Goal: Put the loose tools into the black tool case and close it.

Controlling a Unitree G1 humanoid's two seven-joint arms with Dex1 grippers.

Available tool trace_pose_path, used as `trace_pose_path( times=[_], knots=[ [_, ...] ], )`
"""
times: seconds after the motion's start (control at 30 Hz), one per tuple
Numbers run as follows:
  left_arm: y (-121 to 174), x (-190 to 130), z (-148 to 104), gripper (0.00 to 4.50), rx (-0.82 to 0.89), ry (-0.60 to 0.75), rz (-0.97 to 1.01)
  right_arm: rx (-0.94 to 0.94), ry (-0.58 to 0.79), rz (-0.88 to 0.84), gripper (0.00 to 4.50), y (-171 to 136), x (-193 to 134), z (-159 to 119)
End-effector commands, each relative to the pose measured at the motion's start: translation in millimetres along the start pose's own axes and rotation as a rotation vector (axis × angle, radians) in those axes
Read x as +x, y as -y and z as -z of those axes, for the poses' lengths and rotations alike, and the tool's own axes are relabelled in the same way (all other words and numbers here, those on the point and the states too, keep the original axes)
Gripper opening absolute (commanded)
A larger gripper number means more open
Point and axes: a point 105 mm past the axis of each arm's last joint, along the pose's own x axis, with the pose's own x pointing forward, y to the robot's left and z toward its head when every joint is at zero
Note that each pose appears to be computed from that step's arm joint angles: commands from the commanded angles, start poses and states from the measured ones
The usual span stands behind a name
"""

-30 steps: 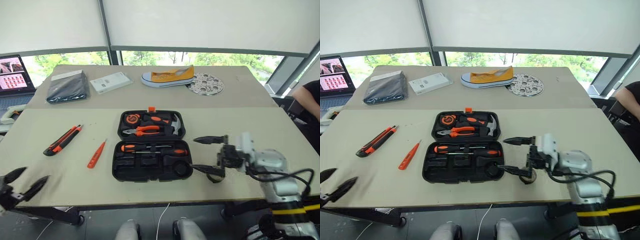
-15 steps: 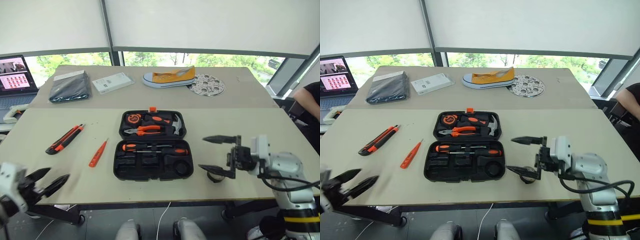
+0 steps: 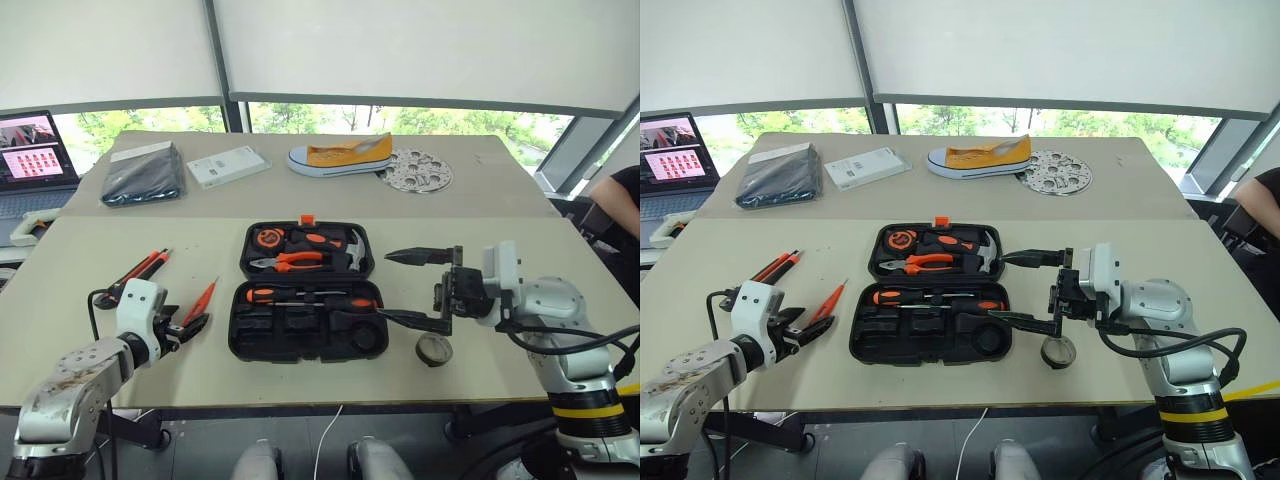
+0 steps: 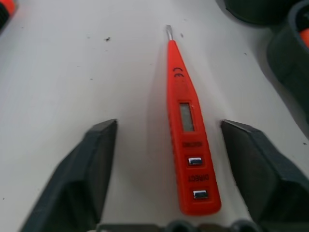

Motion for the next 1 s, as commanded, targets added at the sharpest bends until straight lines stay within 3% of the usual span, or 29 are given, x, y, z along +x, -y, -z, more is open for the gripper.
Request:
trace_pose_path(
  times=[0.03, 0.13, 0.27, 0.4, 0.53, 0.67, 0.83, 1.0],
  knots=[
    [8.7, 5.9, 8.4, 1.51, -0.058, 0.019, 0.033, -0.019, -0.007, 0.014, 4.5, 0.4, -3.0, -5.5],
    [3.6, 4.1, 3.3, 0.5, -0.057, 0.082, 0.029, -0.014, -0.014, 0.012, 4.5, -1.0, -3.0, -4.2],
    [-16.4, -10.5, -17.9, 0.5, 0.046, 0.232, 0.053, -0.014, -0.019, 0.019, 4.5, -1.4, -4.1, -4.8],
    [9.6, -31.5, -52.5, 0.5, 0.245, 0.364, 0.429, -0.01, -0.041, 0.026, 4.5, -3.4, -11.3, -6.4],
    [38.9, -34.3, -70.9, 0.5, 0.401, 0.33, 0.717, 0.019, -0.082, 0.031, 4.5, -3.3, -21.1, -4.8],
    [66.6, -19.7, -65.3, 0.5, 0.612, 0.197, 0.874, 0.025, -0.104, 0.047, 4.5, -2.7, -26.0, -3.8],
    [88.5, 4.2, -67.8, 0.5, 0.735, 0.144, 0.874, 0.023, -0.124, 0.054, 4.5, -9.2, -27.1, -1.1],
    [95.5, 6.9, -51.6, 0.5, 0.849, 0.053, 0.898, 0.038, -0.145, 0.055, 4.5, -17.8, -30.7, 3.1]
  ],
)
